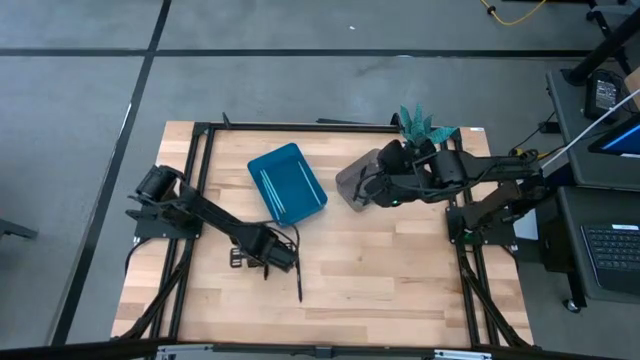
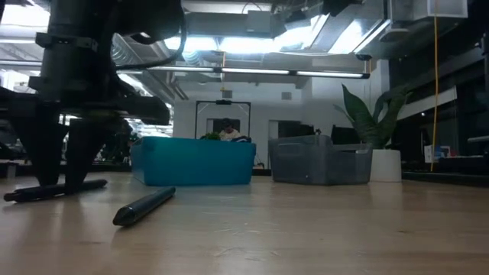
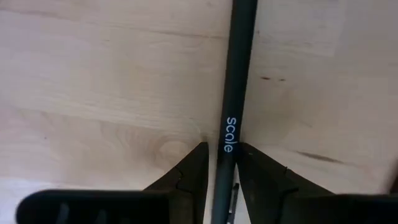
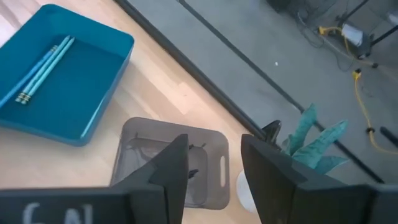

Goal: Sort pens & pencils
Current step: Put the left black pen into the gray bin

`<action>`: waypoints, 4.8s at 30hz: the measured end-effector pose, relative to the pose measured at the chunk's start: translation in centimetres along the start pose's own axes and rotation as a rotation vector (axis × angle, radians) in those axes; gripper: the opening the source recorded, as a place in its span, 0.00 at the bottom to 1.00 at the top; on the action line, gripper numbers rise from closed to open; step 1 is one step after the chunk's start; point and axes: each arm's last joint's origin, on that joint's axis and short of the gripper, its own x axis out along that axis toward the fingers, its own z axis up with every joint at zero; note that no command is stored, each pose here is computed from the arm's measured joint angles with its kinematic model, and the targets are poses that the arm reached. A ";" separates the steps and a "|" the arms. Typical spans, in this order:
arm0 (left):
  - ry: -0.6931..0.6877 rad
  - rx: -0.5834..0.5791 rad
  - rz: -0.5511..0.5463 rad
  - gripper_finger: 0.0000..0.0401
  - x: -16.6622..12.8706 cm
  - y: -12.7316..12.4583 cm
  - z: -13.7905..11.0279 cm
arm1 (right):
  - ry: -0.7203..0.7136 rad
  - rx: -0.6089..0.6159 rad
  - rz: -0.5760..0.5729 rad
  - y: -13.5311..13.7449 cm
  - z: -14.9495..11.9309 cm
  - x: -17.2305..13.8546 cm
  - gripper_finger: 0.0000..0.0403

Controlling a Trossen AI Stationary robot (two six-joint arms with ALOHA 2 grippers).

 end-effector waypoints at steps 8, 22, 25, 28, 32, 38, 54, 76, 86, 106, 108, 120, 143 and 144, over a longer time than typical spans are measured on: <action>0.001 -0.036 -0.007 0.21 0.1 -0.2 0.2 | -0.024 -0.060 -0.027 -0.1 0.1 0.0 0.37; -0.018 -0.009 -0.029 0.05 0.1 -0.2 0.0 | -0.041 -0.073 -0.049 -0.2 0.1 0.0 0.37; -0.021 -0.001 -0.032 0.04 0.1 -0.2 -0.1 | -0.041 -0.073 -0.049 -0.2 0.1 0.0 0.37; -0.034 0.009 -0.041 0.05 0.1 0.0 -0.3 | -0.041 -0.069 -0.049 -0.2 0.1 0.0 0.37; -0.065 0.009 -0.064 0.05 0.1 0.4 -1.0 | -0.041 -0.067 -0.049 -0.2 0.1 0.0 0.37; -0.112 0.003 -0.143 0.05 -0.4 0.4 -2.5 | -0.041 -0.065 -0.048 -0.2 0.1 0.0 0.37; -0.162 0.063 -0.296 0.05 -2.9 0.0 -5.2 | -0.041 -0.033 -0.046 -0.2 0.1 0.0 0.37; -0.359 0.366 -0.520 0.05 -7.9 -2.8 -6.5 | 0.244 0.137 -0.013 1.4 -3.3 4.8 0.37; -0.411 0.478 -0.550 0.05 -10.5 -5.3 -5.1 | 0.208 0.177 0.242 4.7 -4.1 8.4 0.37; -0.588 0.537 -0.520 0.05 -15.1 -3.6 -3.3 | 0.160 0.097 0.512 4.2 -1.9 9.3 0.37; -0.602 0.534 -0.496 0.05 -15.3 -3.1 -3.1 | 0.143 0.092 0.550 4.0 -1.6 8.9 0.37; -0.707 0.492 -0.574 0.05 -18.8 -0.9 -1.4 | -0.099 0.223 0.892 4.4 -1.1 6.9 0.37; -0.700 0.480 -0.672 0.07 -19.9 -1.7 -1.3 | -0.444 0.342 1.117 5.2 -1.5 8.0 0.37; -0.699 0.480 -0.680 0.07 -19.9 -1.8 -1.3 | -0.449 0.344 1.117 5.2 -1.5 8.1 0.37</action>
